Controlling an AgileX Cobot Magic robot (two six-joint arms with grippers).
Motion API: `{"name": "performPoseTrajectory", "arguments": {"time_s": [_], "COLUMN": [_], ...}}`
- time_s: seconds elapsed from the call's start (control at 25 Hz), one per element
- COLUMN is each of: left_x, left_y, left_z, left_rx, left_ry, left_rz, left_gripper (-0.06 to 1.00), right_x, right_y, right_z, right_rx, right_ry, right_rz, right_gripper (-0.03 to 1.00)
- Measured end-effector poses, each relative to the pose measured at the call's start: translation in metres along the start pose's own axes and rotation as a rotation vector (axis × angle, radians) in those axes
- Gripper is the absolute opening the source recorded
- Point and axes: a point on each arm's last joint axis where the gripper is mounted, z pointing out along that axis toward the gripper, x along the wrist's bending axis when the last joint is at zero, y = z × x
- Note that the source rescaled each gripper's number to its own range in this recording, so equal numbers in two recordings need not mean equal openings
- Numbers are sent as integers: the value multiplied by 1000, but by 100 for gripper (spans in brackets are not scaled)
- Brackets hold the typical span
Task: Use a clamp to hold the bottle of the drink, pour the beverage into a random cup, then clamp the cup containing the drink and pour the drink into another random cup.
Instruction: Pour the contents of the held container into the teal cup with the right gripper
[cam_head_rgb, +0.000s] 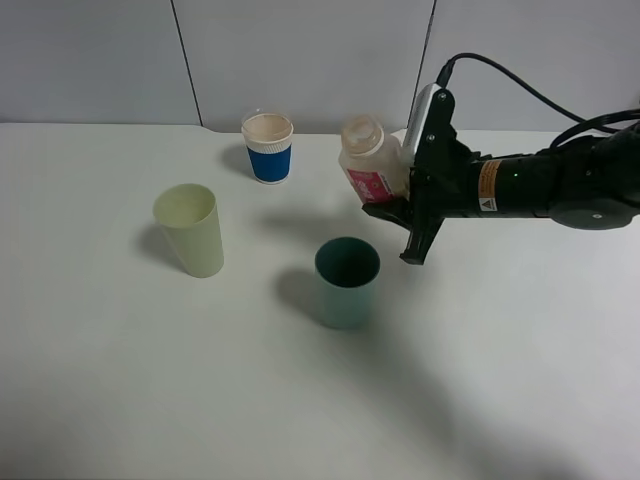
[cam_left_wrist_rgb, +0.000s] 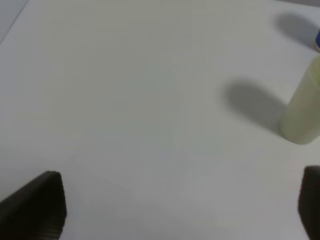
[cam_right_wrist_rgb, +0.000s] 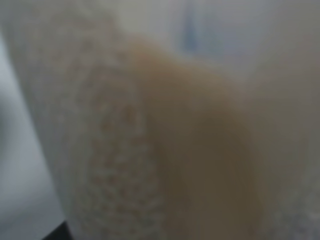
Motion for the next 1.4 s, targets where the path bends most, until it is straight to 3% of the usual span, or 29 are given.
{"name": "performPoseTrajectory", "arguments": {"time_s": [0.12,0.6,1.12,1.4], "left_x": [0,0,0,0], "left_y": [0,0,0,0], "left_z": [0,0,0,0], "left_rx": [0,0,0,0], "left_ry": [0,0,0,0], "left_rz": [0,0,0,0], "left_gripper": [80,80,80,80], "right_x": [11,12,11,10], "right_y": [3,5,12,16], "right_z": [6,2,-1,0], "right_rx": [42,129,151,122], "right_ry": [47,69,70,43], "right_rz": [-98,-194,-299,-283], "right_gripper": [0,0,0,0]}}
